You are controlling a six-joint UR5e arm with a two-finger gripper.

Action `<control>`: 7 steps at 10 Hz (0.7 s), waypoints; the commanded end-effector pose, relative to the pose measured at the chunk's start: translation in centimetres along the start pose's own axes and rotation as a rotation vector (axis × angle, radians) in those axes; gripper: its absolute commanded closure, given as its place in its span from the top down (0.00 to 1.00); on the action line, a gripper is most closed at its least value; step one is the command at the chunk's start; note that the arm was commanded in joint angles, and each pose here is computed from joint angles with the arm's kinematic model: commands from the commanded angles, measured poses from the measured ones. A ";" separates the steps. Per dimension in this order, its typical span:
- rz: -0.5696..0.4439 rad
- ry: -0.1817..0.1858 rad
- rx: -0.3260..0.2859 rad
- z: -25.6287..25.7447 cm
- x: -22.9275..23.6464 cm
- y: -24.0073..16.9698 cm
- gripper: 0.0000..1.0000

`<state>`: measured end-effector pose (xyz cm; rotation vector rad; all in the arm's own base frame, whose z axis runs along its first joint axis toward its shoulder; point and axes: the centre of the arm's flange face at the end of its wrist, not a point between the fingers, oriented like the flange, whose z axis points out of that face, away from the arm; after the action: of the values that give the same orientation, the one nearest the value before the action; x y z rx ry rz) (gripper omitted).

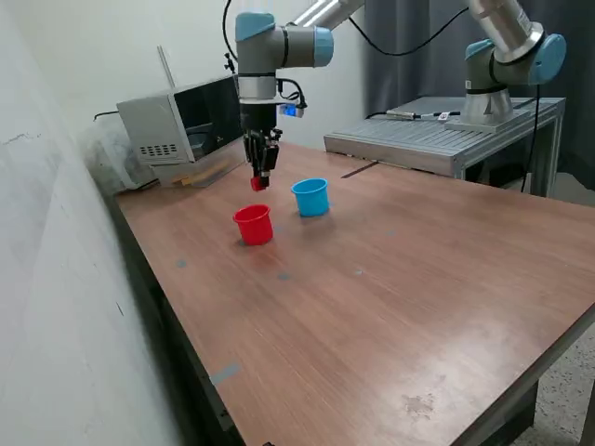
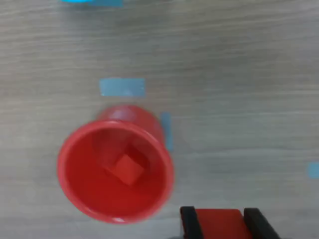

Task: Place red objects in the red bin, and blue objects in the blue bin.

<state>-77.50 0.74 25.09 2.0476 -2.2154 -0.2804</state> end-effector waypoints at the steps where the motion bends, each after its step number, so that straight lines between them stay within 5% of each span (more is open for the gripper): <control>1: 0.025 -0.003 0.038 4.3 -2.3 0.6 0.00; 7: 0.052 -0.011 0.042 5.7 -4.5 1.1 0.00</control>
<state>-79.37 5.51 20.04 2.0114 -2.2935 -0.2444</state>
